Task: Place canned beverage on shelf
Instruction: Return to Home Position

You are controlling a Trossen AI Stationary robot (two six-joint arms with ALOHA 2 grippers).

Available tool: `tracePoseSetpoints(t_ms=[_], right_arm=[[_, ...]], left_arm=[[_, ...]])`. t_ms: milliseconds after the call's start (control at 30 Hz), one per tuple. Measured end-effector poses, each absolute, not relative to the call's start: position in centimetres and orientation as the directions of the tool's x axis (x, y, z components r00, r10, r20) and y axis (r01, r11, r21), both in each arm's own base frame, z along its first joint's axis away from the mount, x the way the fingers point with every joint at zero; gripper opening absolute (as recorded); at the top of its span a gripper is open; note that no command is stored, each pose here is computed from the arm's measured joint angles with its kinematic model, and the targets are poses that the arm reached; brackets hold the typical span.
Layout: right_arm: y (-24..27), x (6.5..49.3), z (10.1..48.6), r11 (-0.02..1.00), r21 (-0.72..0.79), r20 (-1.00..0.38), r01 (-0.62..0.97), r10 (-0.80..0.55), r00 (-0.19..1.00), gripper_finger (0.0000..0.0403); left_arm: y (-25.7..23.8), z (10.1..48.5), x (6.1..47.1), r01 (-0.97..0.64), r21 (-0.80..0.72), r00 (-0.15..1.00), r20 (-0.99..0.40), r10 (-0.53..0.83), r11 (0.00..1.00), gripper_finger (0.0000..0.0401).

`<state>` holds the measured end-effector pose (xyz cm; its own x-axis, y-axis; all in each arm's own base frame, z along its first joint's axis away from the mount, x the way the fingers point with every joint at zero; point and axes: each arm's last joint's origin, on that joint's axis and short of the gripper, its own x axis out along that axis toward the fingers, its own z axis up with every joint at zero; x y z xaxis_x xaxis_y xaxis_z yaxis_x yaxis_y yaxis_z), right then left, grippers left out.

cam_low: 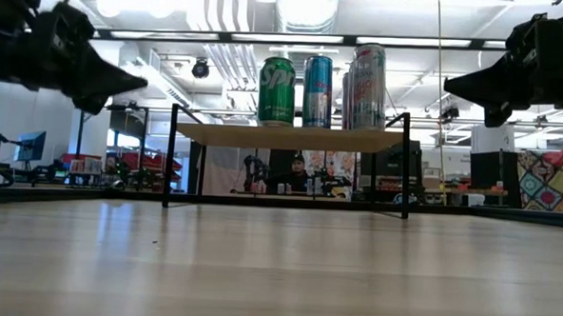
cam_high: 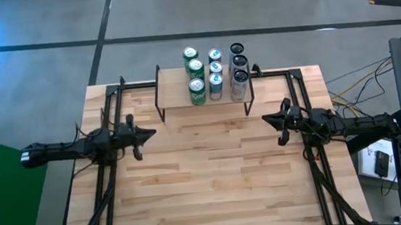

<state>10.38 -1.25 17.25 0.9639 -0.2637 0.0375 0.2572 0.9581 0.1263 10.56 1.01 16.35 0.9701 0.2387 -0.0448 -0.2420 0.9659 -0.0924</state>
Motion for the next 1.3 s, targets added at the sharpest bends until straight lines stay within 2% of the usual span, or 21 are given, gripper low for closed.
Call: tracePoseSetpoints(t_ms=[267,400,533,667,1300], right_arm=[[-1.2,10.4,17.2,0.958,0.126,0.036,0.258,-0.264,0.964,0.0009],[-1.2,10.4,17.2,0.958,0.125,0.033,0.258,-0.264,0.964,0.0009],[-1.3,10.4,17.2,0.958,0.125,0.032,0.259,-0.265,0.964,0.0009],[-1.2,10.4,17.2,0.958,0.125,0.029,0.259,-0.265,0.964,0.0009],[-1.2,10.4,17.2,0.958,0.125,0.028,0.259,-0.264,0.964,0.0009]], left_arm=[[1.0,18.3,9.8,-0.258,-0.015,0.956,0.138,0.257,0.966,0.0],[1.1,17.8,9.5,-0.279,-0.007,0.955,0.103,0.278,0.96,0.0],[1.6,17.7,9.4,-0.447,0.086,0.894,0.084,0.441,0.89,0.0],[1.8,17.6,9.4,-0.52,0.146,0.854,0.065,0.517,0.841,0.0],[1.8,17.4,9.6,-0.52,0.15,0.853,0.037,0.521,0.841,0.0]])
